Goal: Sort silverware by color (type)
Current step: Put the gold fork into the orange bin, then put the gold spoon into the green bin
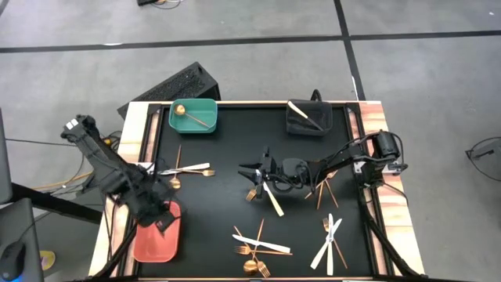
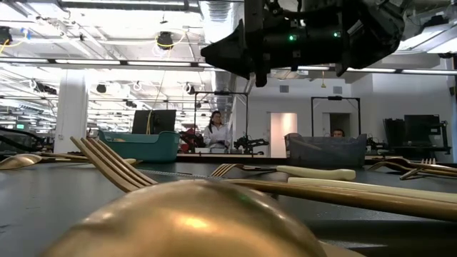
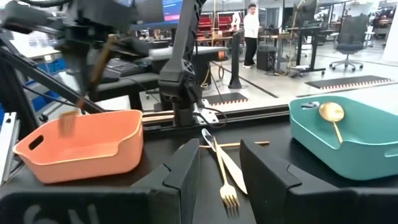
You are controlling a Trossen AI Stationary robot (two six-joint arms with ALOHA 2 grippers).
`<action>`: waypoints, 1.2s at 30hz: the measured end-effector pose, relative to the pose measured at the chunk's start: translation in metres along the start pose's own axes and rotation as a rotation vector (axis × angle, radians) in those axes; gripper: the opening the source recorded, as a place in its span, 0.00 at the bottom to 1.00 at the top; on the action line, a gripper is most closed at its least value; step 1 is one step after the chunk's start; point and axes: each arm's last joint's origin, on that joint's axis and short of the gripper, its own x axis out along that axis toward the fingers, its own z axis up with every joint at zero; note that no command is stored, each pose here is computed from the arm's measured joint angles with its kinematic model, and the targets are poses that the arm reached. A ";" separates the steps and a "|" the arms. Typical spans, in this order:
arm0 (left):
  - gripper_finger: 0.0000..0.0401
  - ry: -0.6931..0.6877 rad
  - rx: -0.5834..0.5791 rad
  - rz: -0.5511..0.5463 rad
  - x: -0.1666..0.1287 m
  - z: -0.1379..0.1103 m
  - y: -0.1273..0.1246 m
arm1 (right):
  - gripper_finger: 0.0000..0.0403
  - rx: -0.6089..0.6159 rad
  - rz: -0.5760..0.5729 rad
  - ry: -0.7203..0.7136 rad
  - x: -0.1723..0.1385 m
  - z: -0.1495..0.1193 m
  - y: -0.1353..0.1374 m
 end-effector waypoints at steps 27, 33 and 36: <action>0.28 -0.006 -0.188 0.180 0.044 -0.042 0.035 | 0.35 0.030 -0.004 0.070 0.000 -0.007 0.000; 0.32 -0.186 -0.168 0.166 0.043 -0.036 0.037 | 0.35 -0.029 0.016 0.165 -0.004 -0.017 0.007; 0.32 -0.338 -0.114 0.122 0.043 -0.029 0.036 | 0.35 -0.057 0.027 0.191 -0.007 -0.019 0.014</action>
